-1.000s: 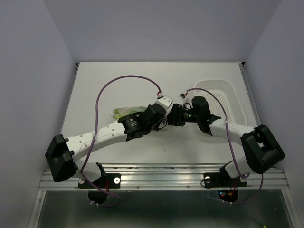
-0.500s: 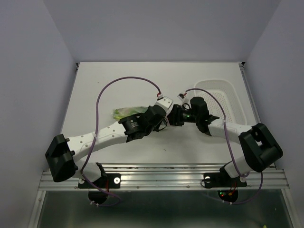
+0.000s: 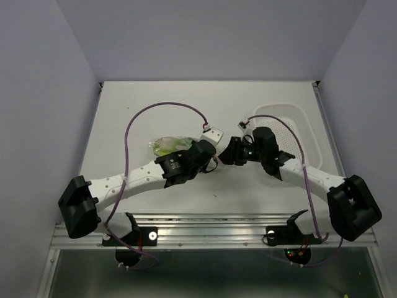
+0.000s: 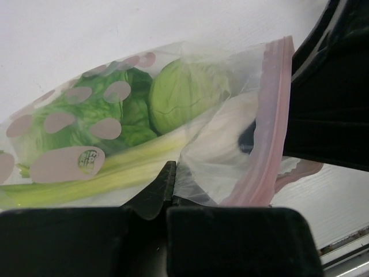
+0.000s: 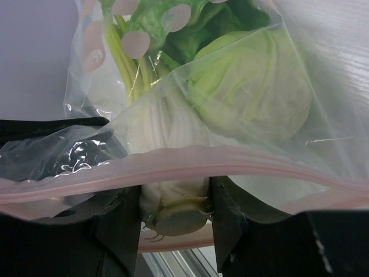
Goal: Open the zip-top bag and remove the fake food
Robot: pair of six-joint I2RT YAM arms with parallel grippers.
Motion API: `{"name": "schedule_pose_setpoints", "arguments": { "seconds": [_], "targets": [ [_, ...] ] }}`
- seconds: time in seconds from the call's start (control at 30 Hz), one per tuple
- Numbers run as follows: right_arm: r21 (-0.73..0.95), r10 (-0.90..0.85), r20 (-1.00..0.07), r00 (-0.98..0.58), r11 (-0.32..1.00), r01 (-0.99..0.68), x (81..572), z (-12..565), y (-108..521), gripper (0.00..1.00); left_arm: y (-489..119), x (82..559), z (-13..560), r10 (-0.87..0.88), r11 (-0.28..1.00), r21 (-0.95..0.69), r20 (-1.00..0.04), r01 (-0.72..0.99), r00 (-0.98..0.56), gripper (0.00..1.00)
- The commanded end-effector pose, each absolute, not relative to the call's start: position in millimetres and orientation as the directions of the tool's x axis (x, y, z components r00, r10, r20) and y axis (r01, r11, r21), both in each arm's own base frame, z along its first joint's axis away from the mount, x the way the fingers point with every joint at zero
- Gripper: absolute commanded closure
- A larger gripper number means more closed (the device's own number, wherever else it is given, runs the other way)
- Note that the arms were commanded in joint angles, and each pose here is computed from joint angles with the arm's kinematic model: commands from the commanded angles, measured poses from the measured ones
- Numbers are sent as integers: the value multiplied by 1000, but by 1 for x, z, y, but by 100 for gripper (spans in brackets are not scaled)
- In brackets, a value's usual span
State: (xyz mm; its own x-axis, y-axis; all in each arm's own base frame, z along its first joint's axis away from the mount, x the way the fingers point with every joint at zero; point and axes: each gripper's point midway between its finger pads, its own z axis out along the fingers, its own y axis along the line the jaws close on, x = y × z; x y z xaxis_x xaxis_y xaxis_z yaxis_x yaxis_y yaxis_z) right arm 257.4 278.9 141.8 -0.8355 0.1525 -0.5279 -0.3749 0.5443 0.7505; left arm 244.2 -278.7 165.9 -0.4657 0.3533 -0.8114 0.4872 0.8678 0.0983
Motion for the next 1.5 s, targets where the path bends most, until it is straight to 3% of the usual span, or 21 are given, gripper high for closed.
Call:
{"name": "schedule_pose_setpoints", "arguments": {
  "seconds": [0.0,0.63,0.77,0.97,1.47],
  "targets": [
    [705,172,-618,-767,552,-444,267,178,269,99,-267,252,180,295,896,86,-848,435,-441,100],
    [614,129,-711,-692,595,-520,266,233,236,99,-253,262,185,276,912,87,-853,402,-443,100],
    [570,134,-740,-659,645,-509,270,245,224,99,-250,265,185,273,915,88,-853,393,-445,100],
    [377,158,-833,-531,864,-334,289,271,160,99,-242,271,184,261,927,90,-853,365,-452,100],
    [249,98,-901,-423,914,-320,269,334,128,99,-250,308,189,234,941,88,-867,327,-440,100]
  ]
}}
